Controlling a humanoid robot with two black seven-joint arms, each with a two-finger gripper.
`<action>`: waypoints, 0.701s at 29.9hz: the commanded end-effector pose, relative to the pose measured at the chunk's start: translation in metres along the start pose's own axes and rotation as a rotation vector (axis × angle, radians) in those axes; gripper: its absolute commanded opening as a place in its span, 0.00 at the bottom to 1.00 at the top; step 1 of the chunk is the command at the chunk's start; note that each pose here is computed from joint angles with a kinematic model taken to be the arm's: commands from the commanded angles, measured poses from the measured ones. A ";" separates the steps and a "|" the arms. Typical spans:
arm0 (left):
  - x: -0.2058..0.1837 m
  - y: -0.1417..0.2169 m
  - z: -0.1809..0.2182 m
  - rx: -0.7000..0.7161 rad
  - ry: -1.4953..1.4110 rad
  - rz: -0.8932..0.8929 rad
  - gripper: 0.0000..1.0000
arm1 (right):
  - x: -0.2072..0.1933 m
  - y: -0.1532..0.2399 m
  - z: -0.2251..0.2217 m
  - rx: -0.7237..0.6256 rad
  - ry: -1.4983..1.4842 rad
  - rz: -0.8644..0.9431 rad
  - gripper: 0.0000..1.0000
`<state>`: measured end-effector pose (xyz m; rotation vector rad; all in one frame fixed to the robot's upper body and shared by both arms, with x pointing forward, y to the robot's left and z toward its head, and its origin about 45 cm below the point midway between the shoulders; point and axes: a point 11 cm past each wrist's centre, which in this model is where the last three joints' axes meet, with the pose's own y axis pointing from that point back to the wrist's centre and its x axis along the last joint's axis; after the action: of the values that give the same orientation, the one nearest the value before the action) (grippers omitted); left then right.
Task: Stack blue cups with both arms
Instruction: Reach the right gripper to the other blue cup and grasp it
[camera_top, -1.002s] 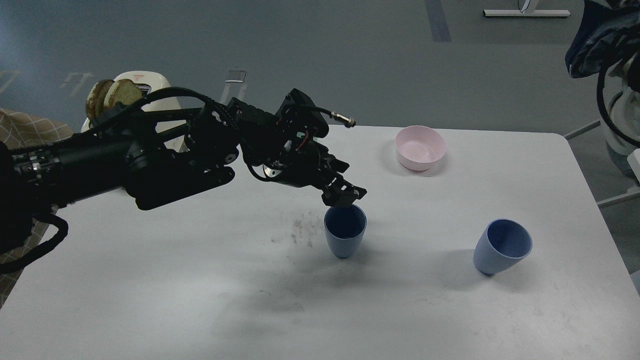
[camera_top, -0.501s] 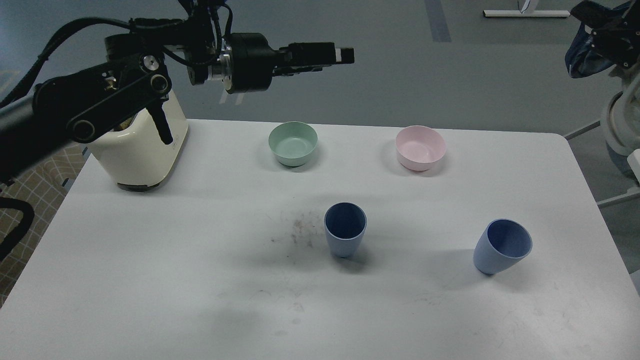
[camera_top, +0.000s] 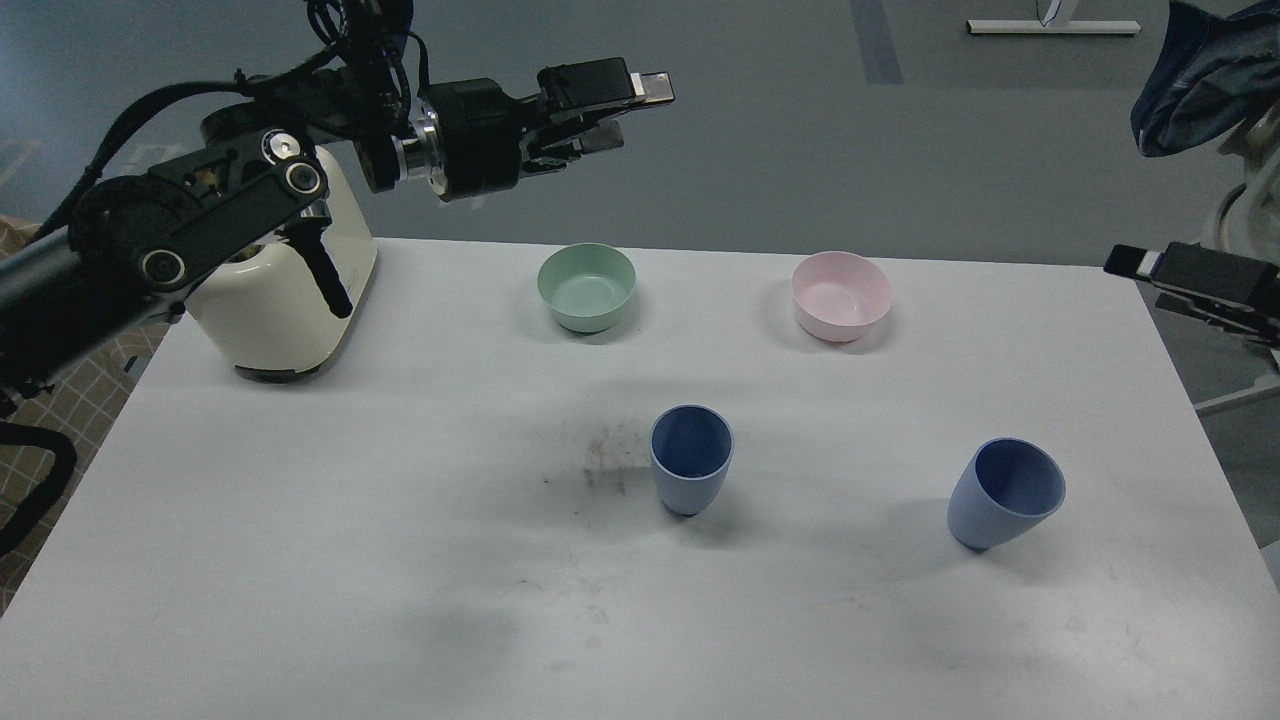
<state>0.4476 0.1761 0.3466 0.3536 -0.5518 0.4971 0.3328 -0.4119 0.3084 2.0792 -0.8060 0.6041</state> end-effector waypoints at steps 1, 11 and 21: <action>-0.003 -0.001 -0.002 0.004 0.002 -0.006 0.96 | -0.026 0.000 0.019 -0.070 0.043 -0.072 1.00; -0.009 -0.002 -0.007 0.009 0.012 -0.015 0.96 | -0.078 0.002 0.039 -0.124 0.058 -0.203 0.97; -0.014 -0.007 -0.008 0.005 0.018 -0.016 0.96 | -0.107 -0.009 0.042 -0.112 0.052 -0.255 0.86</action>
<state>0.4443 0.1688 0.3331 0.3565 -0.5330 0.4840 0.2732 -0.4116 0.2173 1.9955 -0.5247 0.4708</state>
